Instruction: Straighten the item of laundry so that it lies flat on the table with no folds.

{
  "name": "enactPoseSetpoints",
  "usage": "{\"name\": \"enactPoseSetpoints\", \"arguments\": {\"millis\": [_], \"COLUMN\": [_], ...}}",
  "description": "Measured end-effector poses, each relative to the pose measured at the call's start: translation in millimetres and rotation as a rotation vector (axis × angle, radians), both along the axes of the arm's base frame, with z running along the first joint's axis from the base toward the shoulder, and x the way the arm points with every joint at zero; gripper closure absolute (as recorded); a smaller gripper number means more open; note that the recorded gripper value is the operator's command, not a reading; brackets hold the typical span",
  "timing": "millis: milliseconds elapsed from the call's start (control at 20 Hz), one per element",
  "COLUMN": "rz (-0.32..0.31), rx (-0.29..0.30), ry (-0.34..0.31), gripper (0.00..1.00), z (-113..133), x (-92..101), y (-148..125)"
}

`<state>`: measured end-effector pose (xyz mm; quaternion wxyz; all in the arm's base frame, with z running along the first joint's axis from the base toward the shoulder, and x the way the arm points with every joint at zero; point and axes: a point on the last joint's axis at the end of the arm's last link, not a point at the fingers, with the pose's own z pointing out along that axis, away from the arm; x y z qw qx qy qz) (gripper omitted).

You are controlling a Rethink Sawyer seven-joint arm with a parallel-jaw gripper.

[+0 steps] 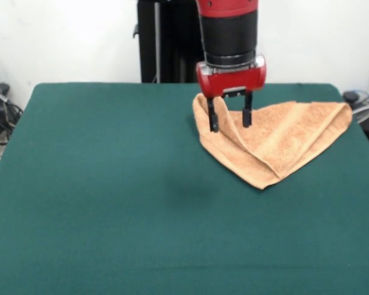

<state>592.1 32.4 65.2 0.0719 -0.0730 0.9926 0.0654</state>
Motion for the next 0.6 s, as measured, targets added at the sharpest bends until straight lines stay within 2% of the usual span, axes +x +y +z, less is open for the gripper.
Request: {"name": "enactPoseSetpoints", "arguments": {"millis": [600], "rz": [-0.015], "rx": [0.002], "ry": [-0.03], "gripper": [0.0], "z": [-9], "x": [25.3], "y": [-5]}}
